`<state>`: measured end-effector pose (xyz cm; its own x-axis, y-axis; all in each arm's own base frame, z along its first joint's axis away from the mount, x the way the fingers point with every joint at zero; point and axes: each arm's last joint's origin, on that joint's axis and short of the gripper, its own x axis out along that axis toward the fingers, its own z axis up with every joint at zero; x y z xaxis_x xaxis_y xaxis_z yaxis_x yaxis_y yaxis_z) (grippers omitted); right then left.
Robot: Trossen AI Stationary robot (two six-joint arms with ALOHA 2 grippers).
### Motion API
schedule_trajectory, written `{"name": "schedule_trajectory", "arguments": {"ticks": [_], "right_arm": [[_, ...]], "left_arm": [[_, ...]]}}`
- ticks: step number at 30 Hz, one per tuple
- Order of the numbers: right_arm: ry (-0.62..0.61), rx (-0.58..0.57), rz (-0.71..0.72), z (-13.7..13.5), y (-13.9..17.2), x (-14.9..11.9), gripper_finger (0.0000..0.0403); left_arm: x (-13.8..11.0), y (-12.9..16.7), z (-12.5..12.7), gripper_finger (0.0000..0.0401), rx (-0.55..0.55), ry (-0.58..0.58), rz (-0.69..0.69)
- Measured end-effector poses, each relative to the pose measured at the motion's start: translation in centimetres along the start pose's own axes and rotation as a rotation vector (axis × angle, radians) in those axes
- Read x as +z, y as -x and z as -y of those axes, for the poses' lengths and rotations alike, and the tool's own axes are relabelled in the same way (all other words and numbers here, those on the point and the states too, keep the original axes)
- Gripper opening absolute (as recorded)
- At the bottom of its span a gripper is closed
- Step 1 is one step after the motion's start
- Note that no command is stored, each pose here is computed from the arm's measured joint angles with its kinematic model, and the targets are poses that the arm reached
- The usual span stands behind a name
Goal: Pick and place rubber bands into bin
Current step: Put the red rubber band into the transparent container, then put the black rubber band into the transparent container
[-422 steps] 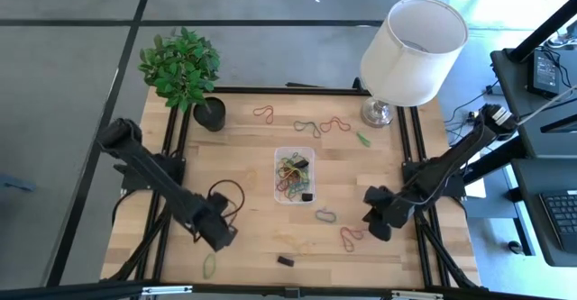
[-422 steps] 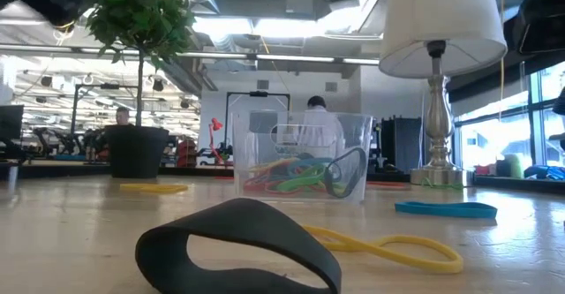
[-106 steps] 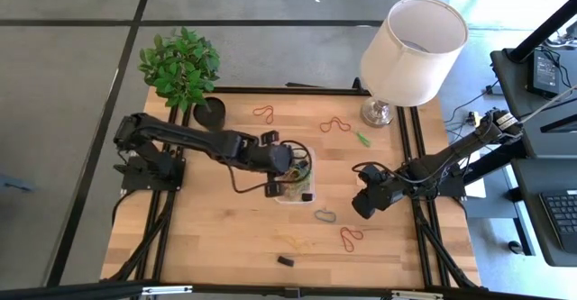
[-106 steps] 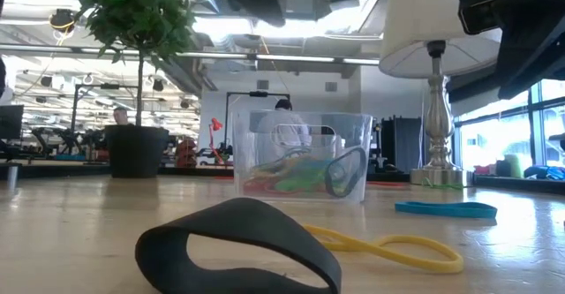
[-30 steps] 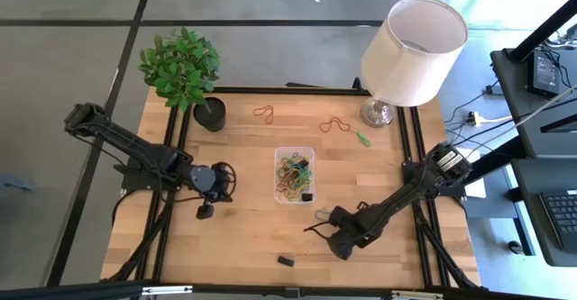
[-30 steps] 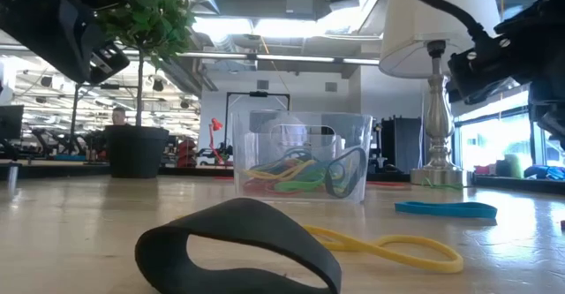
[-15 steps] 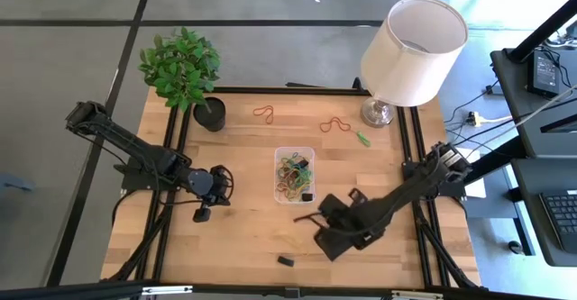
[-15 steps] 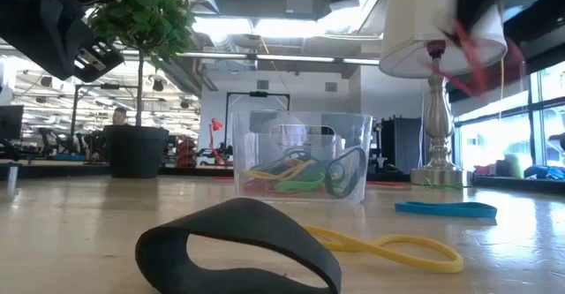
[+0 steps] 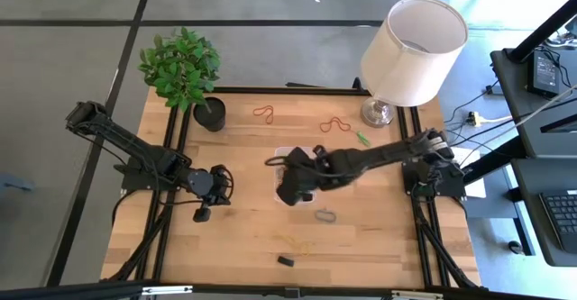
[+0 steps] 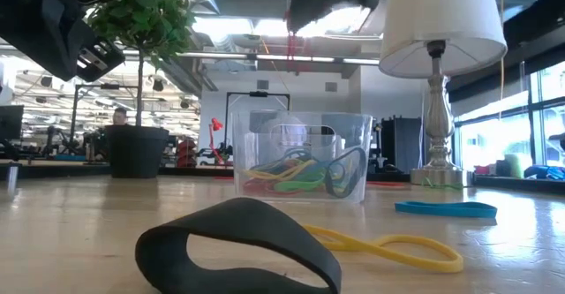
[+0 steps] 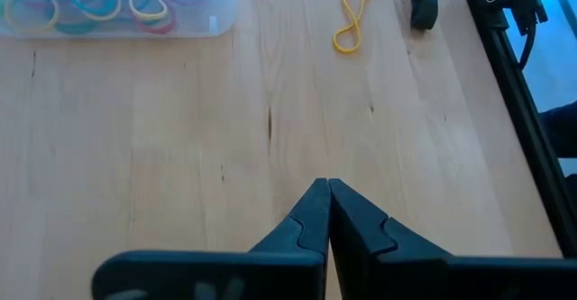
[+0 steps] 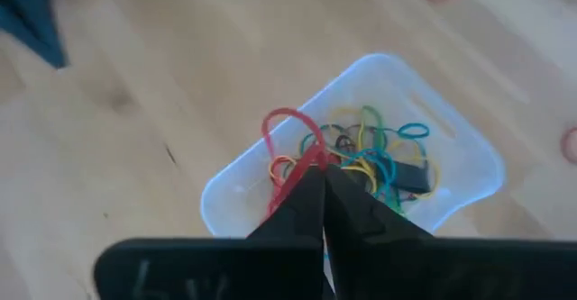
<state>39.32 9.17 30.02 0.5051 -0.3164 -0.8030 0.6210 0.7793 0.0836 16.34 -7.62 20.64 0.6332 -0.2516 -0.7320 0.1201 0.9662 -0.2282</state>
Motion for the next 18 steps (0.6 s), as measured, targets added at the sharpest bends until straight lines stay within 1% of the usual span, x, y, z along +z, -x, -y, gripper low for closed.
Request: {"name": "schedule_trajectory", "arguments": {"ticks": [4, 6, 9, 13, 18], "right_arm": [[-0.014, -0.001, -0.101, 0.3, -2.9, 0.1, 0.0002], [0.013, 0.002, -0.153, 0.1, -4.1, -0.3, 0.0008], [0.022, -0.021, -0.192, 0.0, -5.6, -0.9, 0.0021], [0.026, -0.027, -0.230, -0.1, -6.7, -1.3, 0.0048], [0.006, -0.057, -0.263, 0.2, -6.6, -1.5, 0.0091]], "left_arm": [[0.0, 0.0, 0.0, 0.0002, 0.000, 0.019, 0.000], [0.0, 0.0, 0.0, 0.0003, 0.000, 0.019, 0.000], [0.0, 0.0, 0.0, 0.0003, 0.000, 0.018, 0.000], [0.0, 0.0, 0.0, 0.0003, 0.000, 0.018, 0.000], [0.0, 0.0, 0.0, 0.0005, 0.015, 0.016, 0.006]]}}
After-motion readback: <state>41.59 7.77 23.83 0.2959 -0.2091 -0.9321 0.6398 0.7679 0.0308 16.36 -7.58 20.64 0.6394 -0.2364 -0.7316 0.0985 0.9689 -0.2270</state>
